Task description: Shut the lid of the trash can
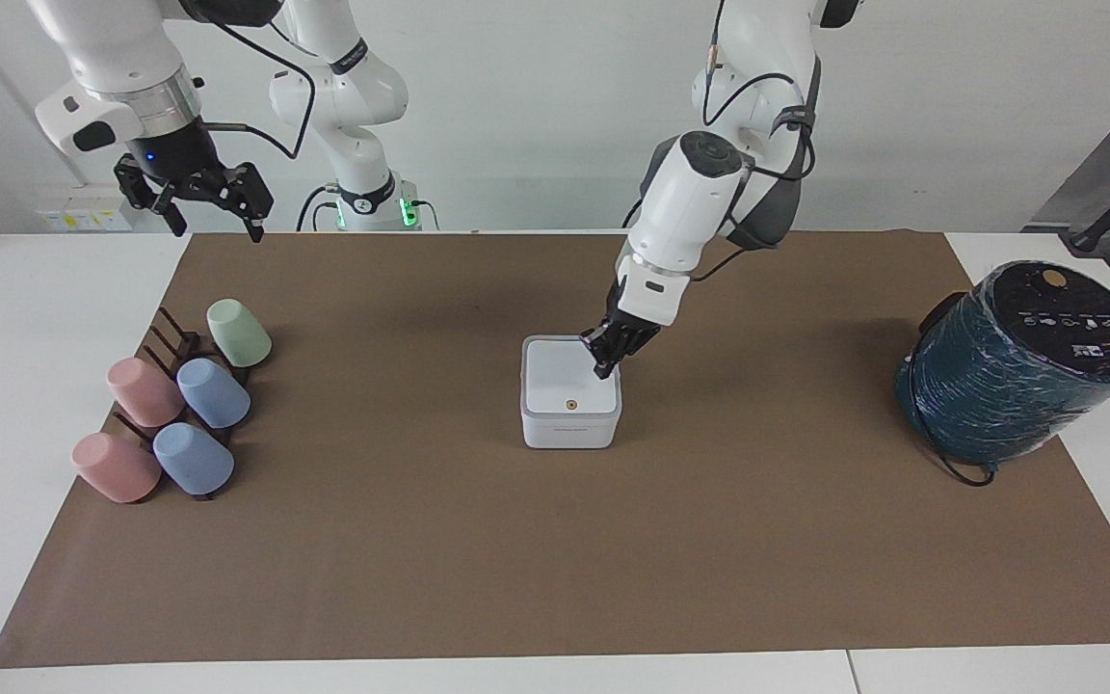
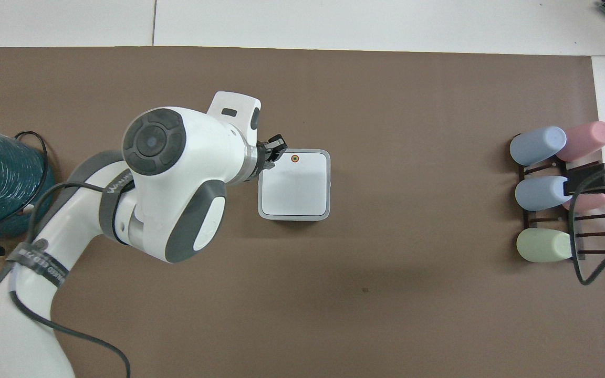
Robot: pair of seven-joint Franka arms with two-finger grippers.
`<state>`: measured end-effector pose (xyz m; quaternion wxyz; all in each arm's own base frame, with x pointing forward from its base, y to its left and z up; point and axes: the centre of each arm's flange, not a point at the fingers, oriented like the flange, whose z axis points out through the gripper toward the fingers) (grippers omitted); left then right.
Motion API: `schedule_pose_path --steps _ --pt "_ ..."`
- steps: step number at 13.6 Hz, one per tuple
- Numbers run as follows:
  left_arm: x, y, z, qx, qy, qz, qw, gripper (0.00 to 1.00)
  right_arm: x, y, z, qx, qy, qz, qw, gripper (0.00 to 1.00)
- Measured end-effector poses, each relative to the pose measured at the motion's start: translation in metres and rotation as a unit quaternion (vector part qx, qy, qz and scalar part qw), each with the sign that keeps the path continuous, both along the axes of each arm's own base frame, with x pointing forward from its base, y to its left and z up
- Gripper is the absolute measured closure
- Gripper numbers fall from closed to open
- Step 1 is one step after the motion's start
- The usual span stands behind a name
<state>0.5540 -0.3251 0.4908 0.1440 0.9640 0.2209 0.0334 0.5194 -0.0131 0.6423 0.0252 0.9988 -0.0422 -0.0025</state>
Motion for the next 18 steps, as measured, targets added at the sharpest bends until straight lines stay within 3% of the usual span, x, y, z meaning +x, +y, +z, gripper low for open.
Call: schedule_pose_path --steps 5,12,15,18 --pt "0.010 0.124 0.094 0.035 0.002 -0.062 0.997 0.98 0.000 0.000 0.000 0.000 0.000 0.000 1.000 0.00" --pt "-0.009 0.259 0.131 0.109 0.022 -0.171 0.979 0.87 0.000 0.000 0.000 0.000 0.000 0.000 1.000 0.00" --pt "-0.019 0.259 0.140 0.144 0.026 -0.188 0.971 0.59 0.000 0.000 0.000 0.000 0.000 0.000 1.000 0.00" --pt "-0.025 0.257 0.147 0.152 0.021 -0.215 0.965 0.23 0.000 0.000 0.000 0.000 0.000 0.000 1.000 0.00"
